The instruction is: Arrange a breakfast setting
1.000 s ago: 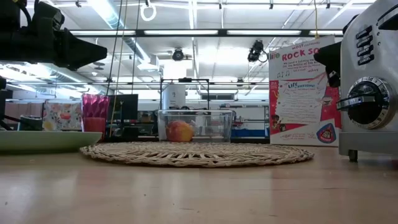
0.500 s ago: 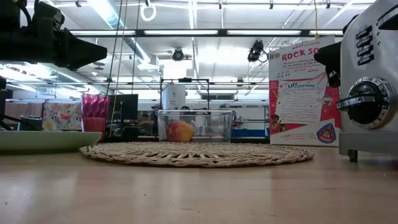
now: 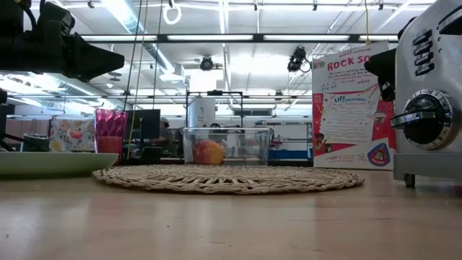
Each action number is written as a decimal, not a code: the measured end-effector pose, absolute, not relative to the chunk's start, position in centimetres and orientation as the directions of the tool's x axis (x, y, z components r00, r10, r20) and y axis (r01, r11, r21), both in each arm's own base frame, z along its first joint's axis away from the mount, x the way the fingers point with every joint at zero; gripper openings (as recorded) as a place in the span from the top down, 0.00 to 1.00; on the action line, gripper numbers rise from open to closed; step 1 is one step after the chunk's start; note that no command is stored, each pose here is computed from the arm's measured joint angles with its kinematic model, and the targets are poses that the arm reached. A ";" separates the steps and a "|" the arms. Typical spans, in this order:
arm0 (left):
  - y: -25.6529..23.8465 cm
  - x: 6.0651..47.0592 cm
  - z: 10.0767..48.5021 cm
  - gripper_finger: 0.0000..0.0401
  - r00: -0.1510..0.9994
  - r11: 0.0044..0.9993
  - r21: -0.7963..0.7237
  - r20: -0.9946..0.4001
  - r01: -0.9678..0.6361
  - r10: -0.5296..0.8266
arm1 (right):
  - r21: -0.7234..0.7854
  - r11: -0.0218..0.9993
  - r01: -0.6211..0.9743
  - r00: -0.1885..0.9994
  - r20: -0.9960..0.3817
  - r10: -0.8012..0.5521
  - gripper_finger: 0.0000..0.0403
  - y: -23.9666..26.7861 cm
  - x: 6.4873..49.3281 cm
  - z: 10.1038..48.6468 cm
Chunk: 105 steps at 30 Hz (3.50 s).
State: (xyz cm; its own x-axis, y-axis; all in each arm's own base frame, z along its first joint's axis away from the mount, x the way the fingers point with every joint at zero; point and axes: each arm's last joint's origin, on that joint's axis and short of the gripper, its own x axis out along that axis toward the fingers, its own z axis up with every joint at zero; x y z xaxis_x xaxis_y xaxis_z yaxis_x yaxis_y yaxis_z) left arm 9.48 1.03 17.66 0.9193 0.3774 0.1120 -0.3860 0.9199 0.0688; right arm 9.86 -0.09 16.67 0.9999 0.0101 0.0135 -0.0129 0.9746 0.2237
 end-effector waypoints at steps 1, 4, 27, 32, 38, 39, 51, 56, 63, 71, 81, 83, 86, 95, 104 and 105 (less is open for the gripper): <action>1.0 9.5 17.7 0.60 0.919 0.920 0.069 0.112 -0.386 0.378 | 0.224 0.975 -0.013 1.000 0.013 0.010 0.82 -0.1 9.9 16.7; 1.0 9.5 17.7 0.60 0.919 0.920 0.069 0.112 -0.386 0.377 | 0.224 0.975 -0.013 1.000 0.014 0.010 0.82 -0.1 9.9 16.7; 1.0 9.5 17.7 0.60 0.919 0.920 0.069 0.112 -0.386 0.377 | 0.224 0.975 -0.013 1.000 0.014 0.010 0.82 -0.1 9.9 16.7; 1.0 9.5 17.8 0.60 0.918 0.920 0.065 0.120 -0.386 0.377 | 0.224 0.975 -0.013 1.000 0.014 0.010 0.82 -0.1 9.9 16.7; 1.0 9.1 19.3 0.60 0.887 0.892 -0.373 0.276 -0.256 0.370 | 0.223 0.975 0.000 0.997 0.075 -0.017 0.82 -0.2 9.8 17.3; 1.0 9.1 19.5 0.60 0.882 0.869 -0.445 0.293 -0.216 0.369 | 0.223 0.975 -0.001 0.996 0.086 -0.019 0.82 -0.2 9.8 17.4; 1.3 8.5 20.5 0.60 0.795 0.742 -0.657 0.375 -0.135 0.477 | 0.423 0.900 0.107 0.912 0.319 -0.259 0.82 -0.9 9.2 19.7; 1.2 8.5 21.3 0.60 0.811 0.754 -0.647 0.379 -0.112 0.446 | 0.458 0.886 0.080 0.914 0.321 -0.248 0.82 -0.8 9.1 21.3; 1.0 8.8 25.2 0.60 0.854 0.818 -0.560 0.354 -0.132 0.380 | 0.389 0.916 0.099 0.957 0.217 -0.195 0.84 -0.5 10.3 25.4; 0.8 10.4 31.7 0.60 0.909 0.830 -0.545 0.276 -0.120 0.312 | 0.208 0.974 0.088 0.984 0.135 -0.117 0.84 0.4 13.9 31.9; -0.2 13.3 38.1 0.69 0.978 0.756 -0.622 -0.174 -0.201 0.117 | 0.237 0.971 -0.018 0.991 0.134 -0.015 0.84 1.8 18.2 37.4; -1.1 14.0 38.8 0.71 0.969 0.732 -0.659 -0.249 -0.171 0.003 | 0.290 0.957 -0.029 0.990 0.139 -0.011 0.84 1.9 18.7 37.7; -2.9 14.9 39.1 0.74 0.923 0.664 -0.731 -0.348 -0.157 -0.165 | 0.351 0.936 -0.039 0.989 0.147 -0.014 0.84 1.9 19.2 37.8; -10.5 15.0 36.6 0.78 0.668 0.436 -0.824 -0.555 -0.361 -0.496 | 0.346 0.936 0.070 0.993 0.064 -0.098 0.83 1.9 21.1 36.4; -16.4 14.1 32.8 0.71 0.424 0.330 -0.610 -0.763 -0.720 -0.488 | 0.303 0.953 0.011 0.991 -0.133 0.031 0.65 2.6 21.0 34.4; -16.9 13.9 32.3 0.69 0.378 0.319 -0.561 -0.790 -0.764 -0.483 | 0.293 0.956 -0.004 0.987 -0.154 0.051 0.63 2.8 20.8 34.3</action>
State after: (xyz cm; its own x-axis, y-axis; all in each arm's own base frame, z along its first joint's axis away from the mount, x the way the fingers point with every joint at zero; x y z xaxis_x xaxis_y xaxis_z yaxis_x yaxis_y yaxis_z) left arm 13.89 -16.86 32.26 0.3782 -0.4827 -0.7899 -0.7640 0.3190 -0.5608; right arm 20.84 2.80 34.27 0.9867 0.0514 -0.1543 -0.0041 0.9563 0.2925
